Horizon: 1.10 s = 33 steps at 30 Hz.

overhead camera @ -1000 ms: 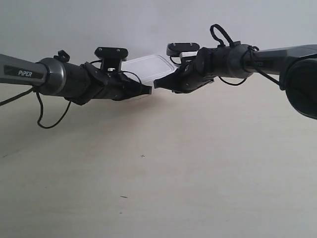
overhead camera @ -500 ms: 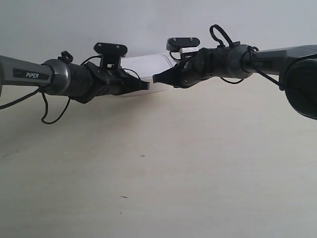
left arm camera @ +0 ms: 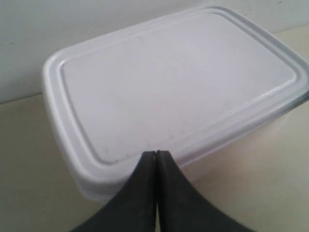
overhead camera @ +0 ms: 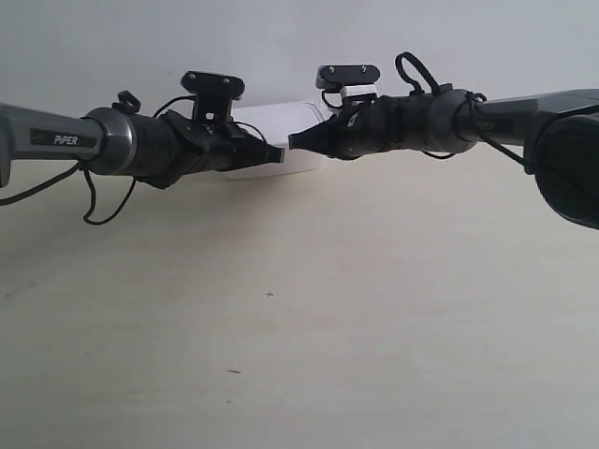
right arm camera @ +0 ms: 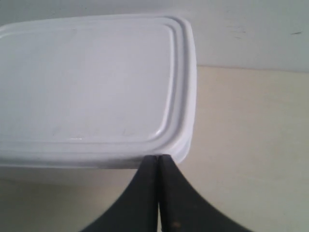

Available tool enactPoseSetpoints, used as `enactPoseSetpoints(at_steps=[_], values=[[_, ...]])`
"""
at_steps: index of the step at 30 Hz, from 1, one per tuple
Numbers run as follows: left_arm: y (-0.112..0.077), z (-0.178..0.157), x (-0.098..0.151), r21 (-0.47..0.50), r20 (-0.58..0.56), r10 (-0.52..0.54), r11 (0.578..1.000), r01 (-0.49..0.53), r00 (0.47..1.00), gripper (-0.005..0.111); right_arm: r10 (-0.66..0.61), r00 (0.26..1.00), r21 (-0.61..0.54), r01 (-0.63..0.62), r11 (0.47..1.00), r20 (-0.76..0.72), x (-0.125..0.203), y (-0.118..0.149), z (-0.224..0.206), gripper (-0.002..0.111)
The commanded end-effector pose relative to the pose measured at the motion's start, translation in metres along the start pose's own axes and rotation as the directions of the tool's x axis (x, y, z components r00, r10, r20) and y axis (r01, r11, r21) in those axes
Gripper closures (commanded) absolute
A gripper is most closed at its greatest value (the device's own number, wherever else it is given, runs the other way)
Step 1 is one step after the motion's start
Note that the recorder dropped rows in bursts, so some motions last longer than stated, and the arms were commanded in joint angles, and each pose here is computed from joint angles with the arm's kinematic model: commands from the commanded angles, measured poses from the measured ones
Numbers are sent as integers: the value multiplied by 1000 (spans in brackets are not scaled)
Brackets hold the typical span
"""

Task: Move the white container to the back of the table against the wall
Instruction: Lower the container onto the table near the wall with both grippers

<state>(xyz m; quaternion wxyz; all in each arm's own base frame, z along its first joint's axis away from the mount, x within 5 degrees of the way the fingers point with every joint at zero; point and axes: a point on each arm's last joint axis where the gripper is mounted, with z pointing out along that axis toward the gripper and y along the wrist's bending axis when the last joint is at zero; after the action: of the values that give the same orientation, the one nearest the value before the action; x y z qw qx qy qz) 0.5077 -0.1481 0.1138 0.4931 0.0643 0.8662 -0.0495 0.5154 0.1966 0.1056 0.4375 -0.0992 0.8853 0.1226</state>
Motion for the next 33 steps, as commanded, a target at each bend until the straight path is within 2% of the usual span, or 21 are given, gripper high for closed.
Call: enactPoseSetpoints(at_steps=[1,18,27,33], values=[[5,3,1,-32,18,6,999,-6,1000,107,-12,1000,10,12,1000,7,5,-6,6,108],[3,16,0,-22,32,20,1000,-19,999,107,-11,996,15,10,1000,90,3,-7,10,108],[13,16,0,-39,31,25,999,-24,999,107,-12,994,17,10,1000,112,5,-8,13,108],[12,16,0,-29,23,26,999,-26,999,107,-12,994,17,10,1000,112,5,-8,13,108]])
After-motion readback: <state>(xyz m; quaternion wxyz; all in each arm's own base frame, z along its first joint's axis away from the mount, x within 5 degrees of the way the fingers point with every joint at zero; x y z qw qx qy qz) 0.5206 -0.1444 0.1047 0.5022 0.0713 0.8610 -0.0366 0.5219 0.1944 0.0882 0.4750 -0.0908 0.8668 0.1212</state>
